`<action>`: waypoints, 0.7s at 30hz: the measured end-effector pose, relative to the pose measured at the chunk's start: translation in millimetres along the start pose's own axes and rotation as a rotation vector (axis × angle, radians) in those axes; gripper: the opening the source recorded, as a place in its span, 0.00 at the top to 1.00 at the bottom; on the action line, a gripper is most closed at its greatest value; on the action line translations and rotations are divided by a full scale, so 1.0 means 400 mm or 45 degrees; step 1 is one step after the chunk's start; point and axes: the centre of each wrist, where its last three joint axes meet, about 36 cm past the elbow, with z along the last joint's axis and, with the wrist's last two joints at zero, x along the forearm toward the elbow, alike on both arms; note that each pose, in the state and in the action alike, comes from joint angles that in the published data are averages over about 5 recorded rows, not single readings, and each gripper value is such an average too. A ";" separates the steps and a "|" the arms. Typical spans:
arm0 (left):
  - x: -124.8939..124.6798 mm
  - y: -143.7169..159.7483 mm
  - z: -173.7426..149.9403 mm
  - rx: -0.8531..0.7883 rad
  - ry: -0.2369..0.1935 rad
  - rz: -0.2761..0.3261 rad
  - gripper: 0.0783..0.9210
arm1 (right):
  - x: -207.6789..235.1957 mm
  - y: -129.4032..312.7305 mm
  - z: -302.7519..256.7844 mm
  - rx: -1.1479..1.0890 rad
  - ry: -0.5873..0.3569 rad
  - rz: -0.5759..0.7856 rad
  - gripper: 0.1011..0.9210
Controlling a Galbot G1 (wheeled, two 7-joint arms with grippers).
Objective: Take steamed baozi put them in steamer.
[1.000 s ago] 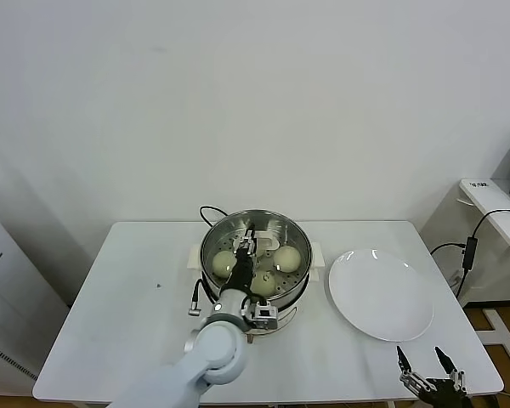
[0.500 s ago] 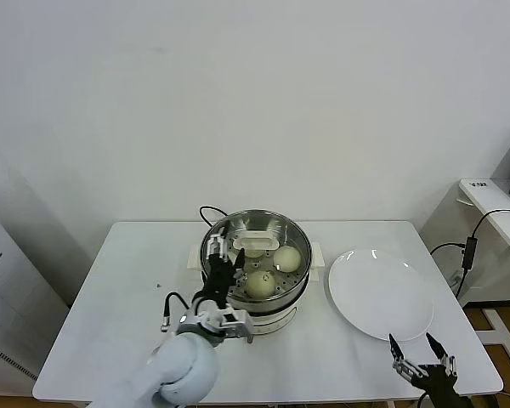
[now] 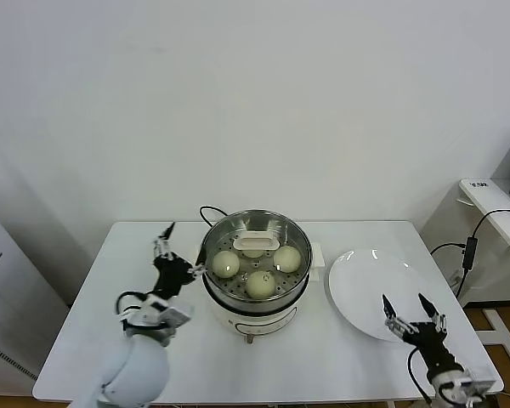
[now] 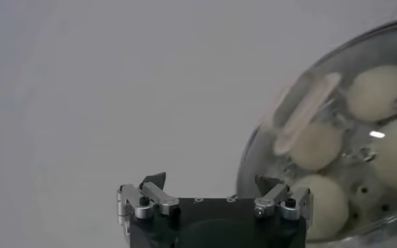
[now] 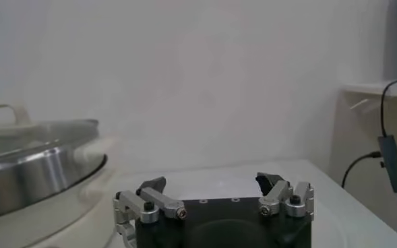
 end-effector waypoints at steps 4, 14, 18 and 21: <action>0.019 0.025 0.063 0.133 -0.058 -0.064 0.12 | -0.034 0.003 -0.013 0.000 -0.015 -0.013 0.12; 0.102 0.030 0.217 0.367 -0.046 -0.178 0.12 | -0.075 0.024 -0.001 -0.004 -0.011 -0.038 0.12; 0.140 0.020 0.263 0.443 -0.017 -0.192 0.12 | -0.077 0.033 0.011 -0.006 -0.001 -0.049 0.12; 0.167 0.012 0.289 0.492 0.003 -0.195 0.12 | -0.076 0.034 0.017 -0.007 0.001 -0.051 0.12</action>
